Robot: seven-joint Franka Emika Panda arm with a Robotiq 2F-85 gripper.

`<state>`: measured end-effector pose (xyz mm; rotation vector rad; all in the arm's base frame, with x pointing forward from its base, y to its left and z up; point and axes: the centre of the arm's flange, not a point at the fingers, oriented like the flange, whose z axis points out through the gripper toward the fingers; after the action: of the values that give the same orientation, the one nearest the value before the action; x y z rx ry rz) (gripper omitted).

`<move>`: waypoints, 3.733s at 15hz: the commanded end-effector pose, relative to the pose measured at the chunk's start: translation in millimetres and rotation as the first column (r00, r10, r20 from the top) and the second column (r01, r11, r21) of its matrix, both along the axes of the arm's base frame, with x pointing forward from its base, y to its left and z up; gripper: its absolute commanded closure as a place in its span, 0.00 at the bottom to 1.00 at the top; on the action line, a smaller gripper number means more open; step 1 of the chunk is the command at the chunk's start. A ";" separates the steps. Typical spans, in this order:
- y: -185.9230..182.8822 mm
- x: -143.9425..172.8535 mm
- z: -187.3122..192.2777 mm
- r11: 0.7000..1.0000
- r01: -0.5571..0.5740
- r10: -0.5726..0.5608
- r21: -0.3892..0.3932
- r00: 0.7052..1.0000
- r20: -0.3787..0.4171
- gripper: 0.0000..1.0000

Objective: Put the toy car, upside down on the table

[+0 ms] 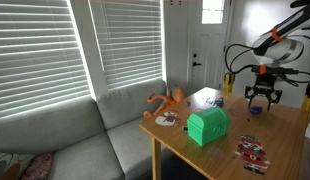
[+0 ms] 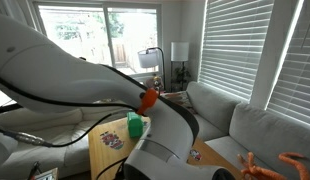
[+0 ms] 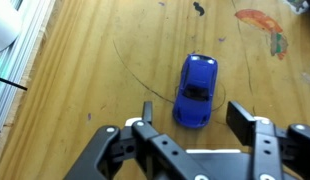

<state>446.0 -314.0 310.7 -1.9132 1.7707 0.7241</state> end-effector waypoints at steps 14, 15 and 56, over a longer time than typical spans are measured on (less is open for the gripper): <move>23.5 7.6 94.0 0.973 0.043 -0.055 -0.229 0.997 -0.050 0.88; 29.9 7.4 109.2 0.956 0.035 -0.057 -0.292 0.996 -0.069 0.88; 126.3 101.2 53.1 0.204 -0.122 0.160 -0.971 0.983 -0.090 0.88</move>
<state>542.0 -199.5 373.1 -2.7950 2.2959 -0.6041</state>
